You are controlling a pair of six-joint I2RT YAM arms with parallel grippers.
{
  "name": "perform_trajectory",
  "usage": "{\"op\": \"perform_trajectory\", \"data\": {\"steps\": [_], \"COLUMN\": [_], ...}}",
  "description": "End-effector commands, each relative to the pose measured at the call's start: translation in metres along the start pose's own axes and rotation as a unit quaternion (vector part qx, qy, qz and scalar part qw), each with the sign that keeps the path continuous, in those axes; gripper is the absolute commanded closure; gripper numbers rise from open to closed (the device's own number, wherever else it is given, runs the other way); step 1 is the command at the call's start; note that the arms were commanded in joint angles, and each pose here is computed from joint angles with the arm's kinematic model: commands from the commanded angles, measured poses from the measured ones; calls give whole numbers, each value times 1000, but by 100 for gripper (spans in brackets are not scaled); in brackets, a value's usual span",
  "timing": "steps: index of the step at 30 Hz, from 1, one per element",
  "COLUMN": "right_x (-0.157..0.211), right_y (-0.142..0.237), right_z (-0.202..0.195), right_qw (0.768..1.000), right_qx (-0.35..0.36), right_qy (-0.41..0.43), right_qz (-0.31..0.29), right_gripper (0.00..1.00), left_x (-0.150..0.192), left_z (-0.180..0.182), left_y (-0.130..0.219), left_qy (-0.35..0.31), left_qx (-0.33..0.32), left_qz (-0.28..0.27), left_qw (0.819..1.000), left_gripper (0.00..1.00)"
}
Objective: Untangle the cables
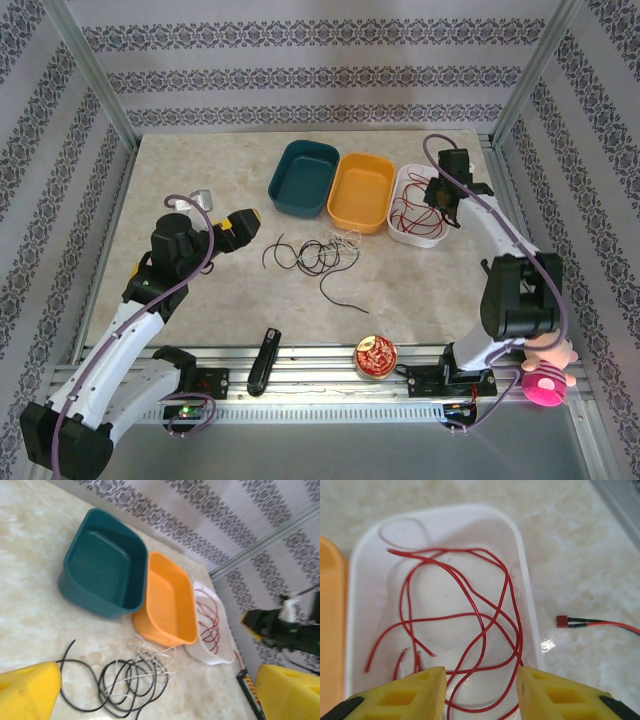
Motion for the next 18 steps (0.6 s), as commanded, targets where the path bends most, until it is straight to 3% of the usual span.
{"op": "perform_trajectory", "data": {"steps": [1, 9, 16, 18], "right_x": [7, 43, 95, 107], "right_y": [28, 81, 103, 104], "right_z": [8, 69, 124, 138], "right_qw": [999, 990, 979, 975], "right_qx": [-25, -108, -162, -177], "right_qy": [24, 92, 126, 132], "right_qz": [-3, -19, 3, 15], "right_gripper": [59, 58, 60, 61], "left_x": [-3, 24, 64, 73], "left_z": [11, 41, 52, 52], "left_y": [3, -15, -48, -59], "left_qy": [-18, -8, -4, -12], "left_qx": [-44, -107, -104, -98], "left_qz": [10, 75, 141, 156], "left_qw": [999, 991, 985, 983], "left_gripper": [1, 1, 0, 5]}}
Point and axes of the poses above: each hand's point on the last joint's axis, 136 mm out from that joint toward the fingers, its own y axis back along the fingers, its own z axis along the line the jaws close on, x = y × z, the point moved 2 cm from there along y, back along the fingers, and after that the axes turned 4 degrees about y, right-handed, at the moved point
